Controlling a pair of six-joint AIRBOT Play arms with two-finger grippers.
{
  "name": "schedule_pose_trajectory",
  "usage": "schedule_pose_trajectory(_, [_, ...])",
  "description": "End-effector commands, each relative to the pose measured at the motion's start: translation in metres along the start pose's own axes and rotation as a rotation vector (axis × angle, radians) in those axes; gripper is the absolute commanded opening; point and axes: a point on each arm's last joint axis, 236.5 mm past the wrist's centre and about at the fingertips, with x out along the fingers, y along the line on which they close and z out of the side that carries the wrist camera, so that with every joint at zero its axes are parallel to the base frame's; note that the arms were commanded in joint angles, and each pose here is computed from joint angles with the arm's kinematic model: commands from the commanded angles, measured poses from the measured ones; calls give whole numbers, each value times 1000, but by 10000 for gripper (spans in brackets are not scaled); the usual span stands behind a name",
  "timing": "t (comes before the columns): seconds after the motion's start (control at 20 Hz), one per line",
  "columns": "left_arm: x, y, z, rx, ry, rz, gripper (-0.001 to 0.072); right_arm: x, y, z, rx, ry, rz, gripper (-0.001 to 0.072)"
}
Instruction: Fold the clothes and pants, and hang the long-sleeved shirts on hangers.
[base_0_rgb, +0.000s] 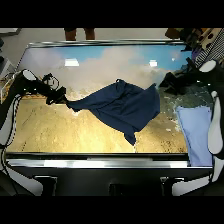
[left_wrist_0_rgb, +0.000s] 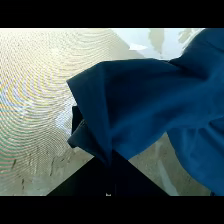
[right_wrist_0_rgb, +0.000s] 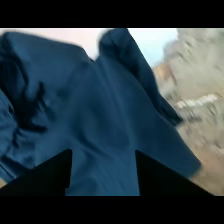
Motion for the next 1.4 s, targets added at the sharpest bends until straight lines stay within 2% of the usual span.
schedule_pose_trajectory(0.0, [0, 0, -1, 1, 2, 0, 12, -25, -20, -64, -31, 127, 17, 482])
schedule_pose_trajectory(0.3, [0, 0, -1, 0, 4, 0, 13, 31, -17, -220, 64, 285, 126, 494])
schedule_pose_trajectory(0.55, [0, 0, -3, 1, 10, 1, 13, 66, -4, -291, 50, 327, 118, 494])
schedule_pose_trajectory(1.05, [0, 0, -2, 1, 9, 1, 13, 93, 16, -289, 14, 221, 81, 488])
schedule_pose_trajectory(1.25, [1, 1, -2, -1, 11, 1, 13, 109, 25, -308, -13, 245, 50, 466])
schedule_pose_trajectory(1.3, [1, 1, -2, -1, 11, 1, 13, 111, 24, -310, -4, 245, 36, 391])
schedule_pose_trajectory(1.35, [1, 1, -2, 0, 11, 1, 13, 110, 23, -309, -8, 242, 34, 148])
